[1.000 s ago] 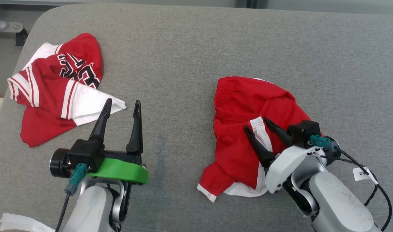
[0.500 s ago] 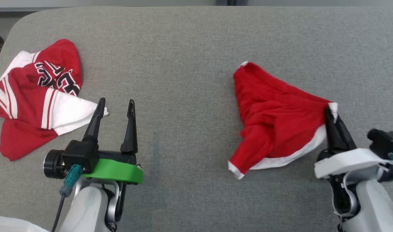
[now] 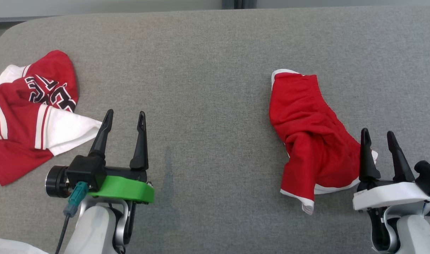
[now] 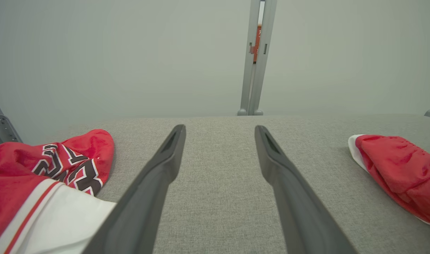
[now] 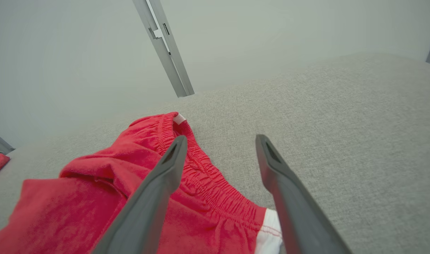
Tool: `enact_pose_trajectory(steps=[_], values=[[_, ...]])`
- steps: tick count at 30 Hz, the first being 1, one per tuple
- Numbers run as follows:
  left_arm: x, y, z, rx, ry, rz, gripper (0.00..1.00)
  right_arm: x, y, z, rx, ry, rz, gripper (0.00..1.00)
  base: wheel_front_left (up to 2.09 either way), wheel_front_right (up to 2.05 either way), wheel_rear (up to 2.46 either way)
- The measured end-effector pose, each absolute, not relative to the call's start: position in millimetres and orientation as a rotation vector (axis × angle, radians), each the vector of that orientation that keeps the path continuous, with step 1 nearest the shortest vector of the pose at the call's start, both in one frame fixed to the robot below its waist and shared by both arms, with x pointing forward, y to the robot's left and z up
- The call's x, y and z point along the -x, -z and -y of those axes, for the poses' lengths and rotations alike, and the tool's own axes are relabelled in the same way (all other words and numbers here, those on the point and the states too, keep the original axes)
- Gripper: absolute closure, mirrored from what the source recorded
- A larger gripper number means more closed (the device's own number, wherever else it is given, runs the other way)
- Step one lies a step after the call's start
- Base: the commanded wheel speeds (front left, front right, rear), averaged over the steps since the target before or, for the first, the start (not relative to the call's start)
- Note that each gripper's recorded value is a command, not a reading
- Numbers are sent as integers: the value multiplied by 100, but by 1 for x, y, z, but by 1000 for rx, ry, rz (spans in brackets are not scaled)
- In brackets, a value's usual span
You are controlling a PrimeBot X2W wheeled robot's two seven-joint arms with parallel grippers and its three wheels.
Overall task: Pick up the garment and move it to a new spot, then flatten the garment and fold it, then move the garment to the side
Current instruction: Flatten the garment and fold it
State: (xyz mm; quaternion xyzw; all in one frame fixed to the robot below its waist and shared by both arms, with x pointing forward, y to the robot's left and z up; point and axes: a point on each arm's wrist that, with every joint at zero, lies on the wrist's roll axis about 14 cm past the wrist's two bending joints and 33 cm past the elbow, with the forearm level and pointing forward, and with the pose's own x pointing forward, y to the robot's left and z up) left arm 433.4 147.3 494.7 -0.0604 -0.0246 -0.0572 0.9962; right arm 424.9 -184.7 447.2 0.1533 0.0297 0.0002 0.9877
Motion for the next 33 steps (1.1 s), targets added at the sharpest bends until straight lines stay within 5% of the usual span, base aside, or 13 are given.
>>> enact_pose_trajectory(steps=[10,27,33], values=[[-417,-501,-156,102,86,60,0,-423,-505,151,-142,-181,43,0,0,0,0],[-402,-510,-151,83,98,77,0,-404,-518,150,-151,-178,32,0,0,0,0],[-409,-528,-100,63,271,101,0,-405,-515,152,-148,-170,24,0,0,0,0]])
